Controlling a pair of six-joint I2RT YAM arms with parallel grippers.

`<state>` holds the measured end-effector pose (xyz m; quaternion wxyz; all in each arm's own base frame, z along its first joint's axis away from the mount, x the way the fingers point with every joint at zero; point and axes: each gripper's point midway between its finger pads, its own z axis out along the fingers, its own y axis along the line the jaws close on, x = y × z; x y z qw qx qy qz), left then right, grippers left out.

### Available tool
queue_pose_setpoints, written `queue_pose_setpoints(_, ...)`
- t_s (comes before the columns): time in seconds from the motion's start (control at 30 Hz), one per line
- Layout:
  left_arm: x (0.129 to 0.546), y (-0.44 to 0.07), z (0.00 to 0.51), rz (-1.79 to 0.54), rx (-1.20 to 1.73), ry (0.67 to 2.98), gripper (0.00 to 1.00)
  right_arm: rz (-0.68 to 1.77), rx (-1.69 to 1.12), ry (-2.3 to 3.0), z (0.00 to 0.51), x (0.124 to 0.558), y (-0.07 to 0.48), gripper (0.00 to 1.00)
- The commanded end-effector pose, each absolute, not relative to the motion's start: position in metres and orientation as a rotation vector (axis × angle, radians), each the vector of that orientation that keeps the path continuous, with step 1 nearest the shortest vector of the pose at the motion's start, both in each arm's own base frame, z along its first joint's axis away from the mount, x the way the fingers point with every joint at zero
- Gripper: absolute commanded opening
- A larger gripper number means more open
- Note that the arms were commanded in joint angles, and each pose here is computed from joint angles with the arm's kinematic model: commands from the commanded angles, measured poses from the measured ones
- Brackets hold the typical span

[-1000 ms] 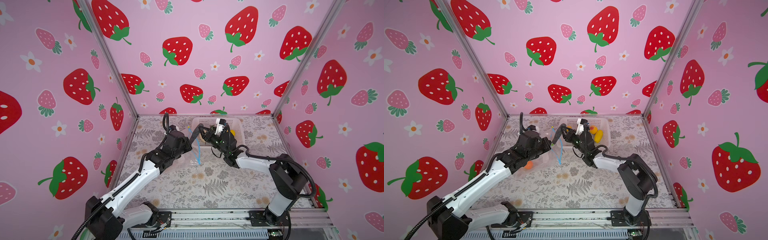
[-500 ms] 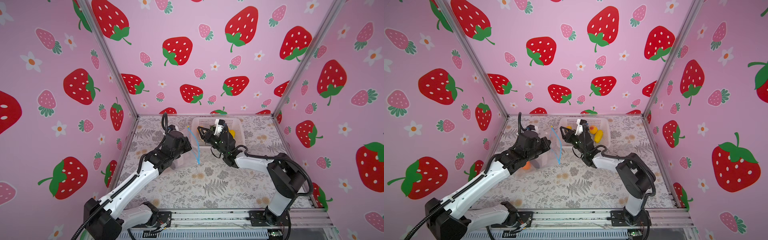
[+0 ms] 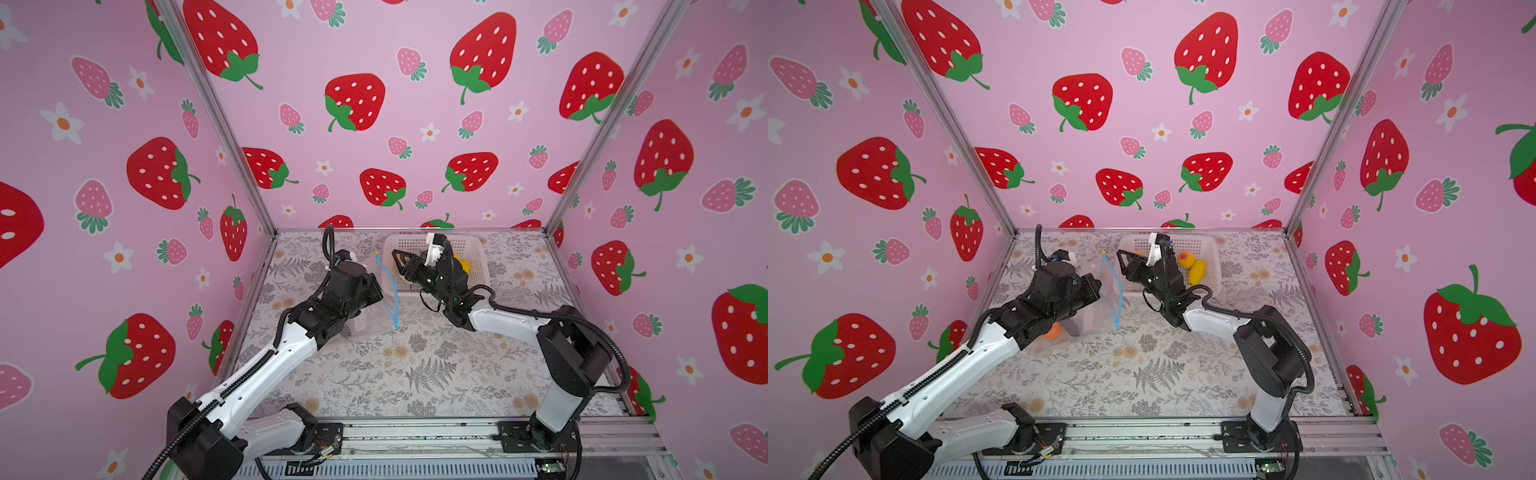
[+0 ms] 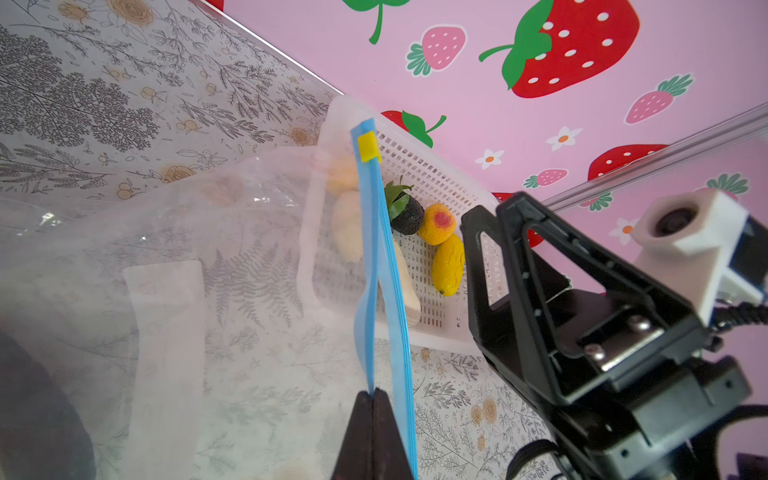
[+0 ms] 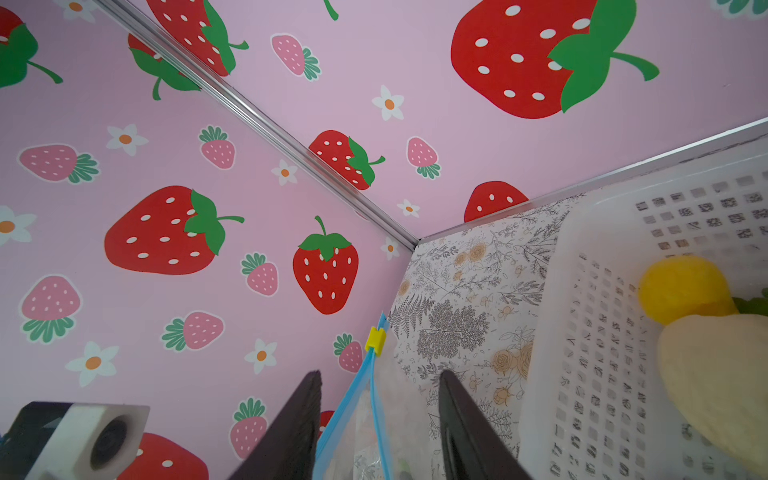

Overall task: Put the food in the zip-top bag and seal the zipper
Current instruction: 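Move the right gripper back over the basket toward the cream bun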

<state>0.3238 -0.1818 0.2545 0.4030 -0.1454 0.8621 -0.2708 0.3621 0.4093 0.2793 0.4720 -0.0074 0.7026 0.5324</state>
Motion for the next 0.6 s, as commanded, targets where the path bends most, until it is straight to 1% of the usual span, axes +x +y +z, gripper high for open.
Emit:
queue_pose_setpoints(0.0,0.325,-0.175,0.264,-0.678,-0.384,2.142,0.00,1.214,-0.120,1.745,0.296,0.365,0.408,0.49)
queue_pose_setpoints(0.17,0.325,-0.175,0.262,-0.670,-0.377,2.143,0.00,1.125,-0.260,1.886,0.269,0.383,0.417,0.49)
queue_pose_setpoints(0.27,0.324,-0.173,0.261,-0.660,-0.376,2.144,0.00,1.045,-0.304,1.955,0.255,0.397,0.411,0.49)
queue_pose_setpoints(0.33,0.323,-0.172,0.260,-0.659,-0.376,2.143,0.00,1.001,-0.313,1.962,0.251,0.404,0.405,0.51)
queue_pose_setpoints(0.4,0.323,-0.172,0.259,-0.656,-0.378,2.144,0.00,0.949,-0.325,1.975,0.248,0.411,0.401,0.51)
queue_pose_setpoints(0.47,0.324,-0.172,0.257,-0.654,-0.378,2.149,0.00,0.855,-0.355,2.007,0.243,0.421,0.398,0.55)
queue_pose_setpoints(0.57,0.324,-0.173,0.255,-0.655,-0.375,2.155,0.00,0.738,-0.384,2.047,0.230,0.434,0.392,0.56)
